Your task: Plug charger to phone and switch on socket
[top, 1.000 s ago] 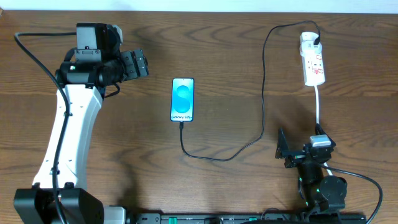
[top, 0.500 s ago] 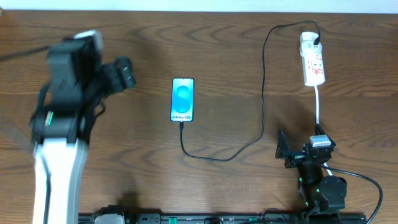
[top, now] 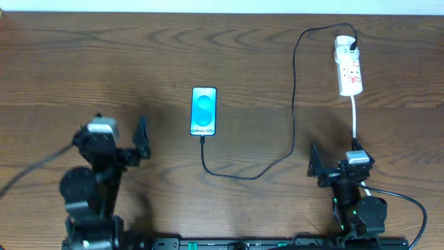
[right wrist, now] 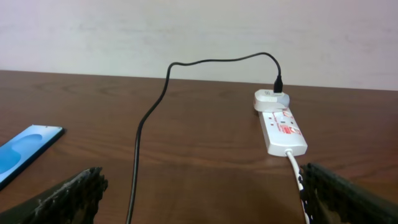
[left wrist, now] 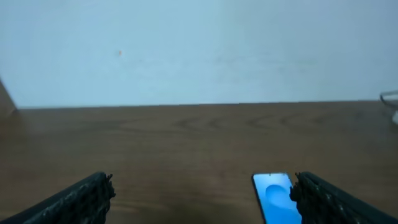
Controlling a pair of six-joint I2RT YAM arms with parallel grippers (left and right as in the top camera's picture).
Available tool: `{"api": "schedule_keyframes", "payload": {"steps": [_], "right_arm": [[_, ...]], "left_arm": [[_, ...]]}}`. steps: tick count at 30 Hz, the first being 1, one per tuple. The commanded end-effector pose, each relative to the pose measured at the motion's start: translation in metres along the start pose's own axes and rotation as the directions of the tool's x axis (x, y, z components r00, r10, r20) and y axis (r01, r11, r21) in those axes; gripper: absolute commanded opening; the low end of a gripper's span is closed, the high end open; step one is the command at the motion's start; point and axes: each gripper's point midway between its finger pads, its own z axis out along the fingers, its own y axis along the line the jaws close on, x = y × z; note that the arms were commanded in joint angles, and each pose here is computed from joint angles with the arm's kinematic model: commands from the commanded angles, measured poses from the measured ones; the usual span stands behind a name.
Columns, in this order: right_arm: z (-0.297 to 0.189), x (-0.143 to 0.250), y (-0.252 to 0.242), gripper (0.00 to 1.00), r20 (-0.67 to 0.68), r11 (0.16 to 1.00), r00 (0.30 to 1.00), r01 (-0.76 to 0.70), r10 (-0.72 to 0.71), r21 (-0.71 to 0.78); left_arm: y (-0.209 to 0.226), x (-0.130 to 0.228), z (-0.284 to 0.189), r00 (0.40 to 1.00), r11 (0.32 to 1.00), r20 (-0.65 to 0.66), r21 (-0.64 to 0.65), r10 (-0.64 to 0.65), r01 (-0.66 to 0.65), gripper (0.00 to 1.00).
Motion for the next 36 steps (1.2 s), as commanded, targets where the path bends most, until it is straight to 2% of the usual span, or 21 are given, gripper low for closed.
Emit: {"api": "schedule_keyframes", "payload": {"steps": [1,6,14,22,36], "right_arm": [[0.000,0.000,-0.002,0.99,0.000,1.000,1.000,-0.007,0.007,0.011],[0.000,0.000,-0.002,0.99,0.001,1.000,1.000,-0.007,0.007,0.011],[0.000,0.000,-0.002,0.99,0.000,1.000,1.000,-0.007,0.007,0.011],[0.000,0.000,-0.002,0.99,0.001,1.000,1.000,-0.007,0.007,0.011],[0.000,0.000,-0.002,0.99,0.000,1.000,1.000,-0.007,0.007,0.011]], "left_arm": [[-0.008,0.019,-0.008,0.995,0.995,0.034,0.035,0.095,-0.096,0.95],[-0.009,0.050,-0.013,0.992,0.993,0.043,0.029,0.117,-0.119,0.95],[-0.008,0.079,-0.013,0.990,0.992,0.059,0.018,0.124,-0.126,0.95],[-0.002,0.109,-0.008,0.994,0.994,0.004,-0.007,0.113,-0.113,0.95],[-0.002,0.111,-0.008,0.994,0.994,-0.005,-0.004,0.111,-0.111,0.95]]}}
